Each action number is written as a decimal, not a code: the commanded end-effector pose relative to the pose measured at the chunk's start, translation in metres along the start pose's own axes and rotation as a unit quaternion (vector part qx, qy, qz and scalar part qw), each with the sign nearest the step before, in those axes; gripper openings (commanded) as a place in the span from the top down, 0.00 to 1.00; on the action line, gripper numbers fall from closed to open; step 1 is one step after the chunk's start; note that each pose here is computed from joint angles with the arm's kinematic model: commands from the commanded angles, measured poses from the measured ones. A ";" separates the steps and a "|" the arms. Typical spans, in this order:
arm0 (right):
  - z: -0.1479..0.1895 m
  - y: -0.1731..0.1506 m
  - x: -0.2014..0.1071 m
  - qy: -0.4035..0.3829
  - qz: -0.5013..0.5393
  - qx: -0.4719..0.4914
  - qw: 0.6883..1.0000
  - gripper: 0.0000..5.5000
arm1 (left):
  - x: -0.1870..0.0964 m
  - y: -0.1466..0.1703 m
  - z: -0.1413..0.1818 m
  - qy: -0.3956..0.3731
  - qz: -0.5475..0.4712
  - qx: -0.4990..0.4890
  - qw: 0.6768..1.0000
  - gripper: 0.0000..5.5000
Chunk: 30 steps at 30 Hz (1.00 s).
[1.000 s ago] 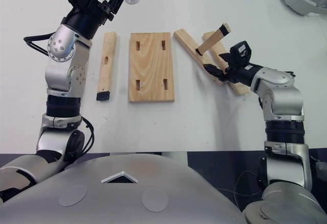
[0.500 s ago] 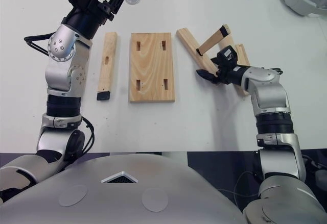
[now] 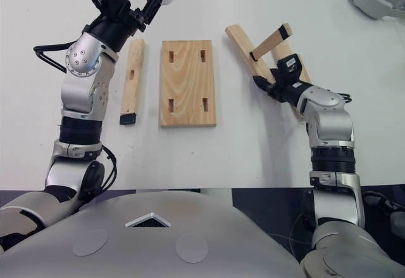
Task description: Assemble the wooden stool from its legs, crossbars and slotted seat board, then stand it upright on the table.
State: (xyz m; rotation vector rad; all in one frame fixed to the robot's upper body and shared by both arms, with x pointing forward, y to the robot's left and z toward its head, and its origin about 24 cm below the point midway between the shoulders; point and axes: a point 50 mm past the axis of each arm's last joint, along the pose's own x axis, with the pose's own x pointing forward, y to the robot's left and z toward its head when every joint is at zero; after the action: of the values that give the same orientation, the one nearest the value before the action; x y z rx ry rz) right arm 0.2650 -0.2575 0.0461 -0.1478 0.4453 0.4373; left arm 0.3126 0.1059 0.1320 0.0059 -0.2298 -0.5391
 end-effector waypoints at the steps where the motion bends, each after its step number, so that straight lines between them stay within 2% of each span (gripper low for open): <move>1: 0.045 0.007 -0.005 -0.136 -0.007 -0.064 0.989 0.63 | 0.007 -0.005 0.008 0.005 -0.010 -0.197 0.980 0.38; 3: 0.064 0.018 -0.006 -0.188 0.012 -0.090 0.978 0.63 | 0.005 -0.008 0.014 0.001 -0.048 -0.319 0.947 0.38; 5: 0.077 0.030 -0.007 -0.219 0.033 -0.107 0.969 0.63 | 0.002 -0.009 0.023 -0.008 -0.082 -0.392 0.917 0.38; 10: 0.111 0.059 -0.012 -0.293 0.095 -0.106 0.946 0.63 | -0.001 -0.006 0.032 -0.016 -0.102 -0.471 0.876 0.38; 15: 0.116 0.085 -0.010 -0.288 0.160 -0.128 0.936 0.63 | 0.000 -0.002 0.037 -0.027 -0.096 -0.516 0.850 0.38; 23: 0.107 0.098 -0.011 -0.265 0.202 -0.137 0.933 0.63 | -0.004 -0.002 0.046 -0.045 -0.113 -0.538 0.834 0.38; 30: 0.106 0.097 -0.010 -0.262 0.196 -0.134 0.935 0.63 | -0.003 0.001 0.033 -0.012 -0.070 -0.517 0.853 0.61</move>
State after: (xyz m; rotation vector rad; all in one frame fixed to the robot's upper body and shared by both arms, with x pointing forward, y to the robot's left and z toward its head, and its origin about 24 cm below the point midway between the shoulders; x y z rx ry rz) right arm 0.2555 -0.1502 0.1388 -0.1949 -0.1117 0.9000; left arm 0.3015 0.1107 0.1675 -1.0870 0.0375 -0.7911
